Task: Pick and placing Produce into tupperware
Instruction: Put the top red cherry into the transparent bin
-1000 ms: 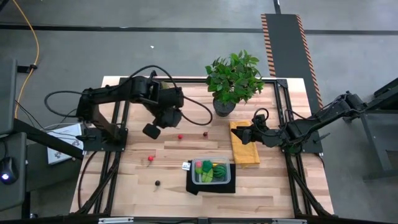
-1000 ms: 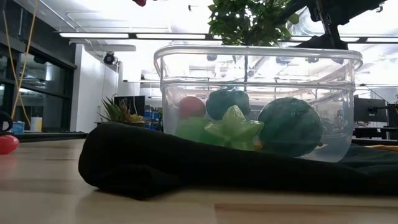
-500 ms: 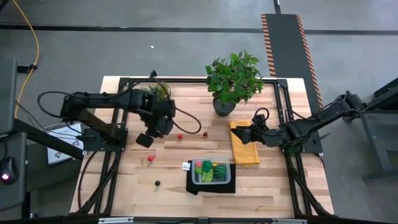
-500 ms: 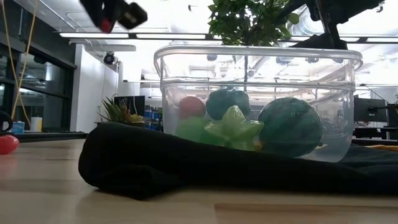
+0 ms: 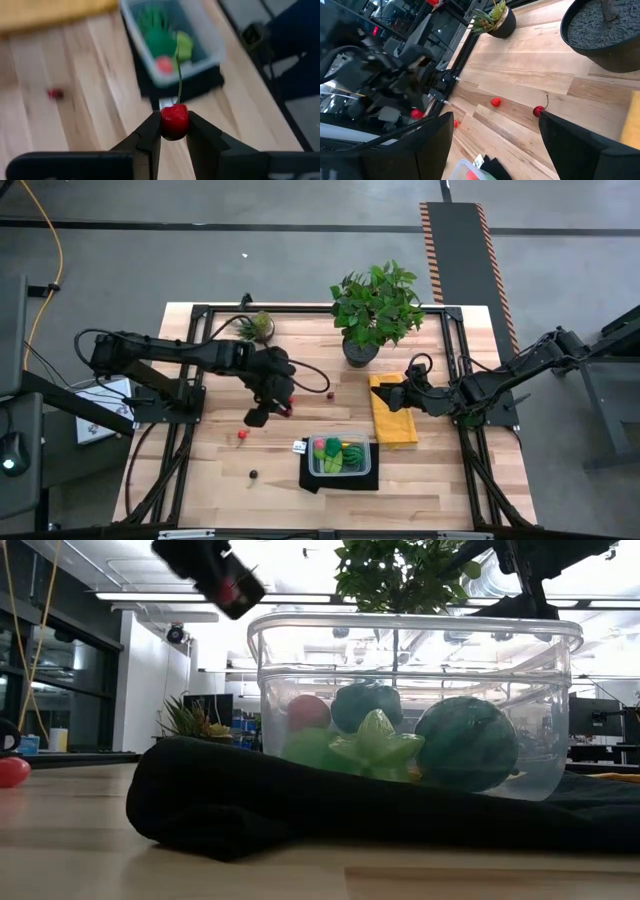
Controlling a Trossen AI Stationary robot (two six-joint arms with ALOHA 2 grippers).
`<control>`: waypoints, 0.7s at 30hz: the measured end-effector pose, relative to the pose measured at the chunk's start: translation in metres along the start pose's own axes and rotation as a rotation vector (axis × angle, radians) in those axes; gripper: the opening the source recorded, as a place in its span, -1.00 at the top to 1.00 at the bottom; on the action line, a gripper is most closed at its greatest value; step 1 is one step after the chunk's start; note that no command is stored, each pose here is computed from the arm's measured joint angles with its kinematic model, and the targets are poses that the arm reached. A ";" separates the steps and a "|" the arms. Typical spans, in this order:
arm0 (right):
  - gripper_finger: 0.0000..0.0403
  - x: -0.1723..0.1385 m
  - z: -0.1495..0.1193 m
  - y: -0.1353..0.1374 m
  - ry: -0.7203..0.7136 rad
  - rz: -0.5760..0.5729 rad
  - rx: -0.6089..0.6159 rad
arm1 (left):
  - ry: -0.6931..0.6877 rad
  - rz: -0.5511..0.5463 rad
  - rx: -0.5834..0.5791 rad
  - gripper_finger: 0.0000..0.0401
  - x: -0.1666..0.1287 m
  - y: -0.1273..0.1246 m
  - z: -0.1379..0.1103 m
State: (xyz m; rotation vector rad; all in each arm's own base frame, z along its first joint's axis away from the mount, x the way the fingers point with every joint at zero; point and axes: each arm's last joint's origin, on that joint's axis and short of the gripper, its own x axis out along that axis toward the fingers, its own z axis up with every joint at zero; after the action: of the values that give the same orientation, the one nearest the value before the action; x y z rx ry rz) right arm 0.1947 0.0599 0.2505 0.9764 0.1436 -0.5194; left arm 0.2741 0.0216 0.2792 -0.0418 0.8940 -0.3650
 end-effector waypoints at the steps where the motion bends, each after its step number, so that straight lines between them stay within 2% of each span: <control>1: -0.40 0.000 0.000 0.000 0.000 0.000 0.000 | -0.029 0.001 0.018 0.64 0.001 -0.001 0.003; 7: -0.40 0.000 0.000 0.000 0.001 -0.003 -0.004 | -0.178 0.008 0.146 0.64 0.010 -0.018 0.024; 12: -0.40 0.000 0.000 -0.001 0.004 -0.012 -0.012 | -0.237 0.107 0.209 0.64 0.022 -0.030 0.036; 21: -0.40 0.000 -0.001 -0.002 0.004 -0.015 -0.015 | -0.157 0.153 0.228 0.64 0.055 -0.035 0.034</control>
State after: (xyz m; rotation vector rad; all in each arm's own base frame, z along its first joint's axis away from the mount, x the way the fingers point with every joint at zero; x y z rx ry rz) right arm 0.1939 0.0596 0.2488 0.9626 0.1586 -0.5297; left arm 0.3213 -0.0330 0.2660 0.2044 0.6915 -0.3145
